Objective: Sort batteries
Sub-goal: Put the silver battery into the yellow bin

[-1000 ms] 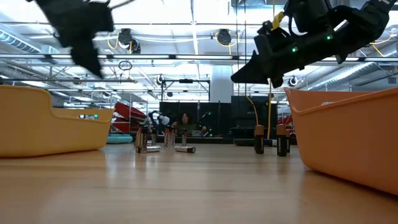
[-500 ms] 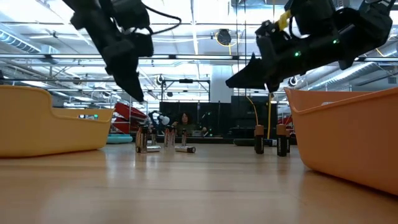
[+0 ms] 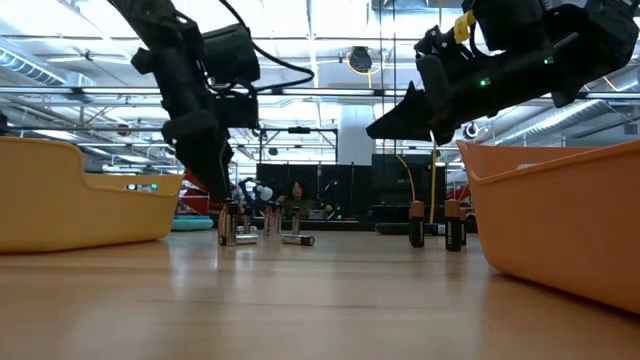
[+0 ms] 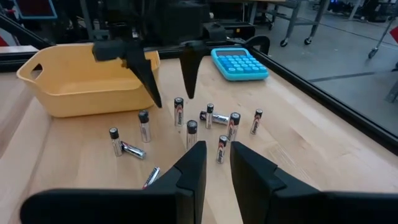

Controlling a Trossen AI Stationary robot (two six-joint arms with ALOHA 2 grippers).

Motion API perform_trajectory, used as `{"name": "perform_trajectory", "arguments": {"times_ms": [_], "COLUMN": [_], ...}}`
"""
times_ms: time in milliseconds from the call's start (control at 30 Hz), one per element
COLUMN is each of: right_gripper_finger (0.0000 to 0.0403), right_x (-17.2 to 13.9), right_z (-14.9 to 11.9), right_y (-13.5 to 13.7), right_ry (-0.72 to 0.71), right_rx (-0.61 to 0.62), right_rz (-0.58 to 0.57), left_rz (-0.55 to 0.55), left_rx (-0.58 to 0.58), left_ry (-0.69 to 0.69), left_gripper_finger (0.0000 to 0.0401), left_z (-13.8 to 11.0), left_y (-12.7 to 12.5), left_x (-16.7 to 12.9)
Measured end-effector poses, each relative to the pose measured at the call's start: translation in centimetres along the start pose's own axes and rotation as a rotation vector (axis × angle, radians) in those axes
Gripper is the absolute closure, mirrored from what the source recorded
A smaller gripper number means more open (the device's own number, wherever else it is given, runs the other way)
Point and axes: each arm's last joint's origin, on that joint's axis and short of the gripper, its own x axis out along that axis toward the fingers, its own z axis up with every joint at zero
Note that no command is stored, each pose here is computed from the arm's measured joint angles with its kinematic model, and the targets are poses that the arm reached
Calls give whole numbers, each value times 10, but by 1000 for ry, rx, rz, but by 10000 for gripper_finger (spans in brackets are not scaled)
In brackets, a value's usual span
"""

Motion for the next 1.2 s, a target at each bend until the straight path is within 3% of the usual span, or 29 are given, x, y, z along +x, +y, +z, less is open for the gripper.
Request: {"name": "perform_trajectory", "arguments": {"times_ms": [267, 533, 800, 1000, 1100, 1200], "right_gripper_finger": [339, 339, 339, 339, 339, 339], "right_x": [0, 0, 0, 0, 0, 0], "right_z": [-1, -1, -1, -3, -4, -4], "right_y": [0, -1, -1, -1, -1, -2], "right_ry": [5, 4, 10, 23, 30, 36], "right_rx": [-2, -3, -4, 11, 14, 16], "right_rz": [-3, -24, -26, -29, -36, -55], "left_rz": [1, 4, 32, 68, -58, -160], "left_rx": [-1, -1, 1, -3, -61, -161], "left_ry": [52, 46, 83, -59, -98, 20], "left_gripper_finger": [192, 350, 347, 347, 347, 347], "left_z": [-2, 0, -4, 9, 2, -19], "left_y": [0, 0, 1, 2, -2, -7], "left_x": [19, 25, 16, -44, -75, -92]}}
